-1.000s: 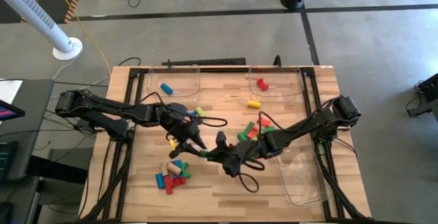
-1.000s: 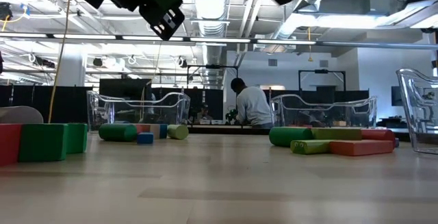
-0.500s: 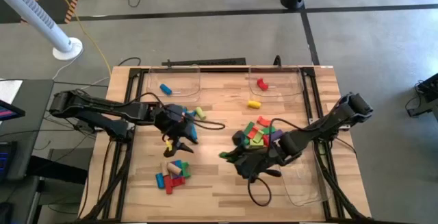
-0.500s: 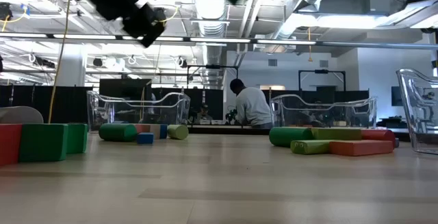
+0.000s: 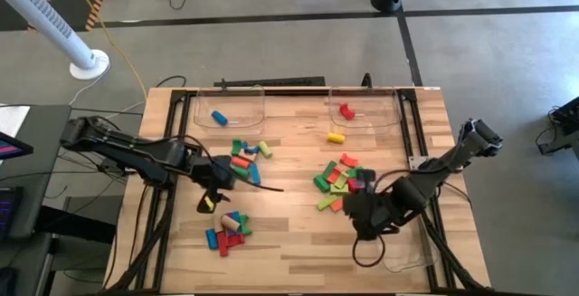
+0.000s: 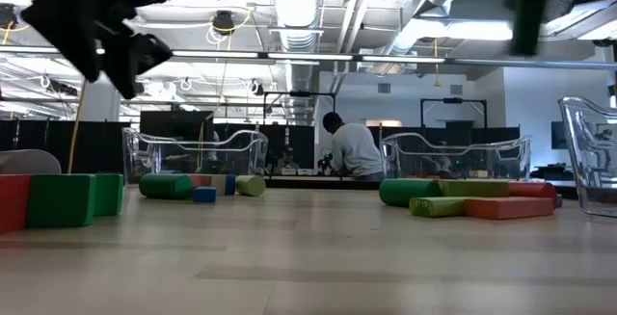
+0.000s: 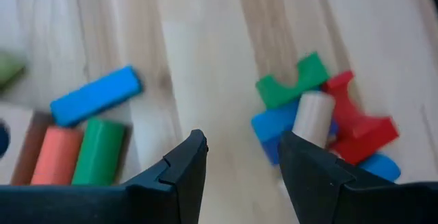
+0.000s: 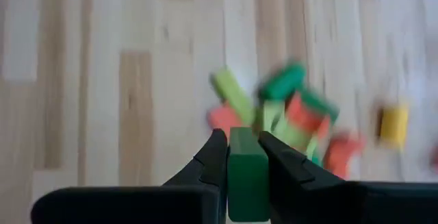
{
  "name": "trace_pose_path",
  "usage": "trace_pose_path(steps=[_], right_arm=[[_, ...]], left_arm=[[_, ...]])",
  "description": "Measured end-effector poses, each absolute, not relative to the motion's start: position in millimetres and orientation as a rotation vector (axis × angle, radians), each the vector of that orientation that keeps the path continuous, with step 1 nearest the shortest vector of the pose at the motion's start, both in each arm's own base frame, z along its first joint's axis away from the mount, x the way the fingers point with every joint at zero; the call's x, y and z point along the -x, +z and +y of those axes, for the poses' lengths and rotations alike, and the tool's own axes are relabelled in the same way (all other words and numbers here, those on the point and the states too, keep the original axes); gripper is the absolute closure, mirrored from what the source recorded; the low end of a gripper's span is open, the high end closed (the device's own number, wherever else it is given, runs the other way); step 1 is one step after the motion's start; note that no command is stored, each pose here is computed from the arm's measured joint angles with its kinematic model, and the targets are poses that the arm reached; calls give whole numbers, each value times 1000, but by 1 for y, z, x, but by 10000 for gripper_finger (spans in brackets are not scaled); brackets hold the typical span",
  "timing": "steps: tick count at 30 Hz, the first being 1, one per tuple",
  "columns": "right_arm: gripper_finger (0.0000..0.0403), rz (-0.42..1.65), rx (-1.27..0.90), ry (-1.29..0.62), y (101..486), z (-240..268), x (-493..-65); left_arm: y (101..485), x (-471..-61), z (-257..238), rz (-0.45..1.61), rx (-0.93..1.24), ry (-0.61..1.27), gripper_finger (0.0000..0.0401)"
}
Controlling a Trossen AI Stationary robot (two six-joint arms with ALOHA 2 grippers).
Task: Sort blocks by size
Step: Put the green rectangular block into the bottom transparent bin
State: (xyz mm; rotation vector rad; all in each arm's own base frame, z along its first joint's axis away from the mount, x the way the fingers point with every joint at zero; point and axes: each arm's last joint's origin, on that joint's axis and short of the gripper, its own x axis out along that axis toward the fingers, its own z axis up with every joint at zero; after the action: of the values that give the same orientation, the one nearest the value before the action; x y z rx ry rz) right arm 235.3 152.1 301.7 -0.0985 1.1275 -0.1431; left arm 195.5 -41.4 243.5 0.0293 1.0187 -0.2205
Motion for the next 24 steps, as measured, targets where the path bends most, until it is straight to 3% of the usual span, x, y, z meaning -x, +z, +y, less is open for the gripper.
trace_pose_path(steps=[6, 13, 24], right_arm=[[318, 1297, -107, -207, 284, 158, -220], [308, 1467, -182, -335, 263, 153, -203], [311, 1695, -362, -419, 237, 151, -189]], left_arm=[[227, -181, -48, 1103, -21, -193, 230], [203, -170, -57, 1172, 6, -181, 230], [199, -163, -76, 1167, 15, -206, 230]])
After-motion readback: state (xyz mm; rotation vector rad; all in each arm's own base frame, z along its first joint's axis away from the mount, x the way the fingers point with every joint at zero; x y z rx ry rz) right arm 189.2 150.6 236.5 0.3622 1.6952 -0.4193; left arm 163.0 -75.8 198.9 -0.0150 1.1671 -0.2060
